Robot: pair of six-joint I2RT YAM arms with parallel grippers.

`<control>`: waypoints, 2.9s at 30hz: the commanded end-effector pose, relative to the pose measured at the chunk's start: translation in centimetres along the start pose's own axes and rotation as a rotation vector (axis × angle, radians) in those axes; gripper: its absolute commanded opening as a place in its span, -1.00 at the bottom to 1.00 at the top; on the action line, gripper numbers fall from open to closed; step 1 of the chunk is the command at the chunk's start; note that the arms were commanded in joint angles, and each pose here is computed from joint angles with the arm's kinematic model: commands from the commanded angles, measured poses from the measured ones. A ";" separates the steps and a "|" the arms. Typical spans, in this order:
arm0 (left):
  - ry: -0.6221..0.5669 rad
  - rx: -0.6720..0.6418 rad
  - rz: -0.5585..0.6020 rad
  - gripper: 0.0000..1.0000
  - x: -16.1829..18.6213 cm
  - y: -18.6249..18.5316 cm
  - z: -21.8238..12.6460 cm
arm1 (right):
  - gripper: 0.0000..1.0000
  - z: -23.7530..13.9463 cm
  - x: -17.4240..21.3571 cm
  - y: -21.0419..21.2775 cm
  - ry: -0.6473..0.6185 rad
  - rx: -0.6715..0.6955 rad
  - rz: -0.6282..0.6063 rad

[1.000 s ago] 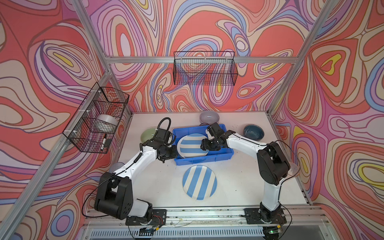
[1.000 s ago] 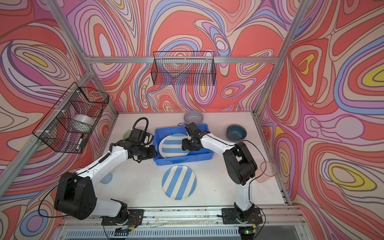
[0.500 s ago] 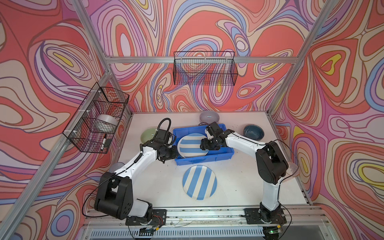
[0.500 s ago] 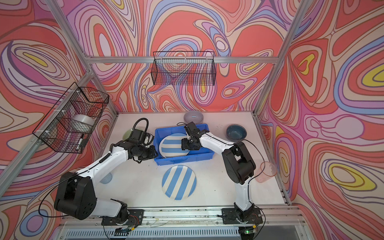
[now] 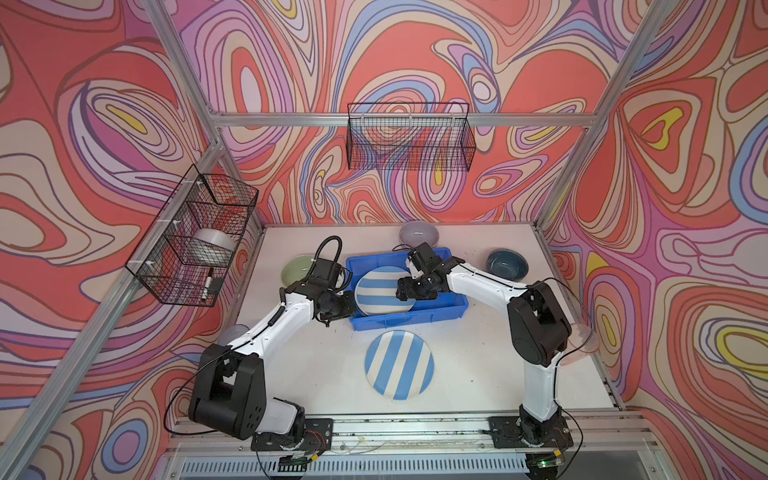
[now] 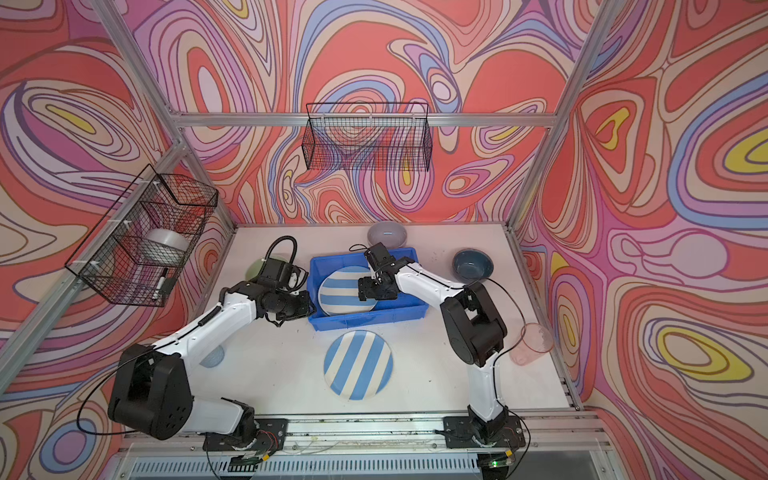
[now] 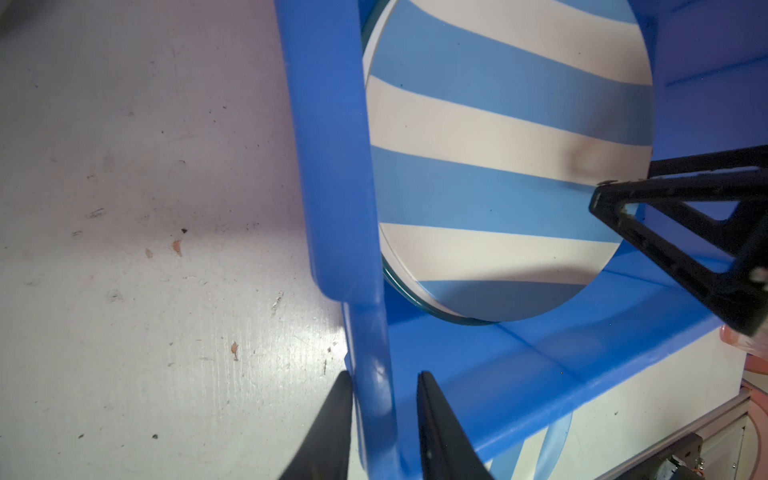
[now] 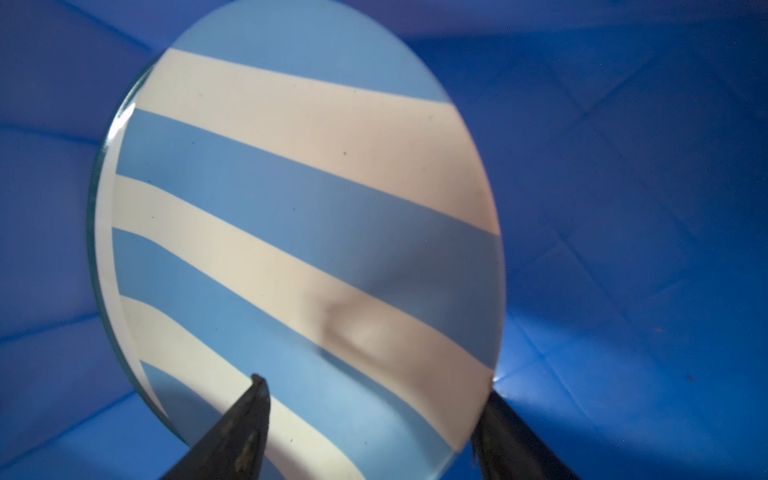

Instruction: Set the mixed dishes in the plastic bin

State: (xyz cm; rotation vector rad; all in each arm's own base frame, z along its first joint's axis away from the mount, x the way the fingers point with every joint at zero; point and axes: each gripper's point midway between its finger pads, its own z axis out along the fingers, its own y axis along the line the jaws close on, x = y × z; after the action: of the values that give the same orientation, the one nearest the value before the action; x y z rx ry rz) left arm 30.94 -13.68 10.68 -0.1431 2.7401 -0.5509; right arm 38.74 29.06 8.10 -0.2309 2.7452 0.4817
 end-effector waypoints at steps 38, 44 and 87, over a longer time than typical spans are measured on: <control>0.001 0.014 0.020 -0.40 0.1 -0.3 -0.5 | 0.62 1.5 0.4 2.5 0.055 -0.034 -0.132; -0.022 -0.037 -0.002 -0.25 0.1 0.5 -1.3 | 0.67 -0.2 -0.2 1.5 0.016 0.032 -0.135; 0.099 0.018 0.013 -0.47 13.9 -1.0 1.8 | 0.30 -7.0 18.7 -1.8 0.029 -0.335 0.073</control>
State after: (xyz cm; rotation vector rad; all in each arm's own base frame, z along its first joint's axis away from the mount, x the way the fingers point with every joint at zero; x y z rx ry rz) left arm 17.78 -16.98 5.49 -0.0815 2.8569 -0.5881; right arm 18.74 22.51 6.95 -0.2702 2.7419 0.9378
